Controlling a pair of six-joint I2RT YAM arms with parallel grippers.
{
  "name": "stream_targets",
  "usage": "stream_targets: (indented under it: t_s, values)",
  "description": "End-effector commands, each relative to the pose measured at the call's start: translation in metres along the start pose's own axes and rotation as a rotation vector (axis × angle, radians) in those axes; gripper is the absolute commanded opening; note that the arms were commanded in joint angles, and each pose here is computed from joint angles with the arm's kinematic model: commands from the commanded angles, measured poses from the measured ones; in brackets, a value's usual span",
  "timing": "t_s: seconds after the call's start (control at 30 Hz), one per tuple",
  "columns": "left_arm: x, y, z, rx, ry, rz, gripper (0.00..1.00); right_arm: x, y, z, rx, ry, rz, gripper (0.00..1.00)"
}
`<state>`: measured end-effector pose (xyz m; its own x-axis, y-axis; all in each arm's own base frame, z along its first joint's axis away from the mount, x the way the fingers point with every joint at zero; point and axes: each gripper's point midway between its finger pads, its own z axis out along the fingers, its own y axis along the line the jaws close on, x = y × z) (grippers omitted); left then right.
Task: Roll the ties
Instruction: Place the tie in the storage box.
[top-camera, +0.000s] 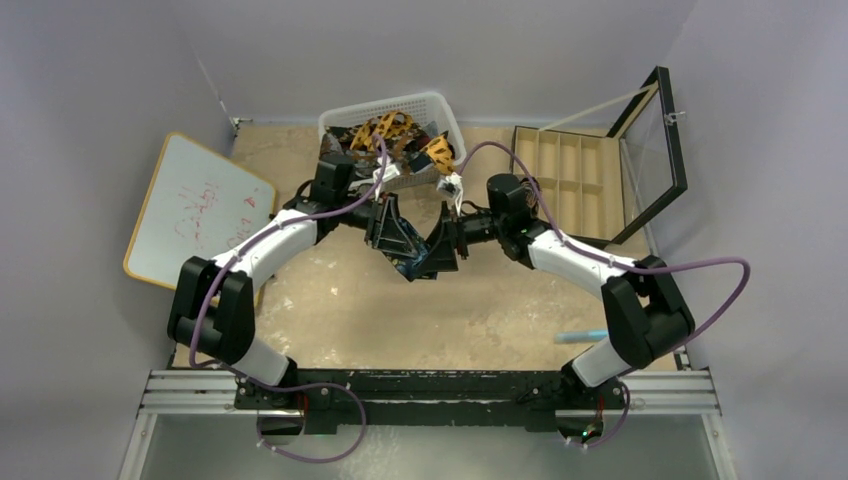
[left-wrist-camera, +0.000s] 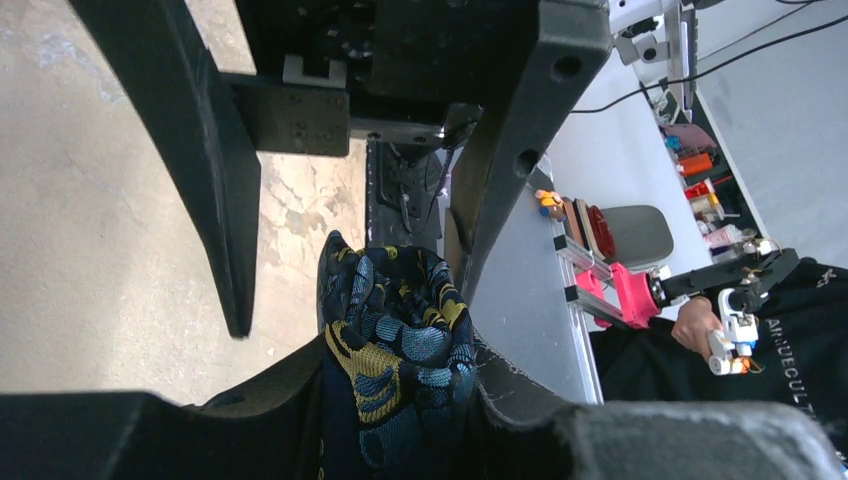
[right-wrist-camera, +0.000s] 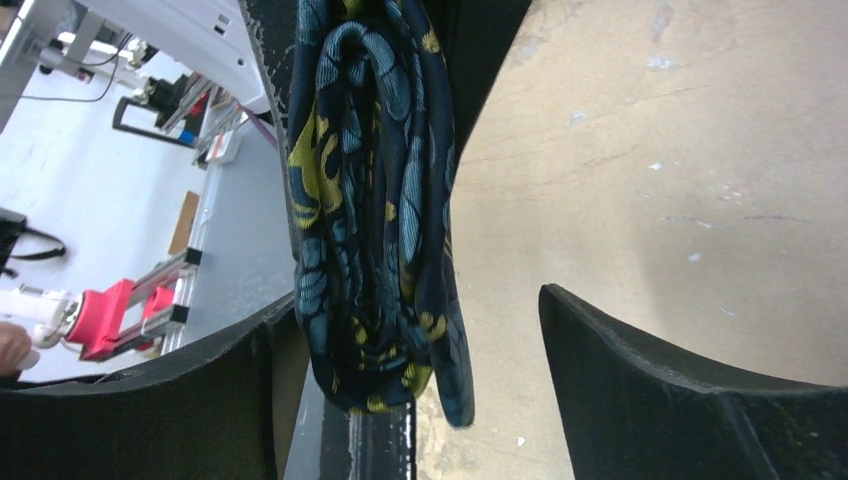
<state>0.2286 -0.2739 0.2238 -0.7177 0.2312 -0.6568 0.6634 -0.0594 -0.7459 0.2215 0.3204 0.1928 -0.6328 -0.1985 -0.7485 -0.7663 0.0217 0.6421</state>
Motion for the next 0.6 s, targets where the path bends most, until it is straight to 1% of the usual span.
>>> stream_targets:
  t_s: [0.0,0.23,0.33,0.47,0.57]
  values:
    - [-0.012,-0.023,0.002,0.045,0.005,0.123,0.0,-0.009,0.022,0.009,-0.101,0.025,-0.048,0.8]
    - [-0.011,-0.021,0.004,0.028,0.012,0.135,0.0,-0.007,0.026,0.011,-0.143,0.031,0.004,0.58]
    - [-0.012,-0.02,0.003,0.013,0.008,0.151,0.0,-0.002,0.024,0.011,-0.148,0.049,0.02,0.45]
    - [-0.017,-0.021,0.003,-0.003,0.001,0.18,0.0,0.003,0.027,0.01,-0.172,0.07,0.022,0.31]
    - [-0.02,-0.023,0.003,-0.006,-0.003,0.199,0.04,0.005,0.027,0.01,-0.169,0.079,0.019,0.19]
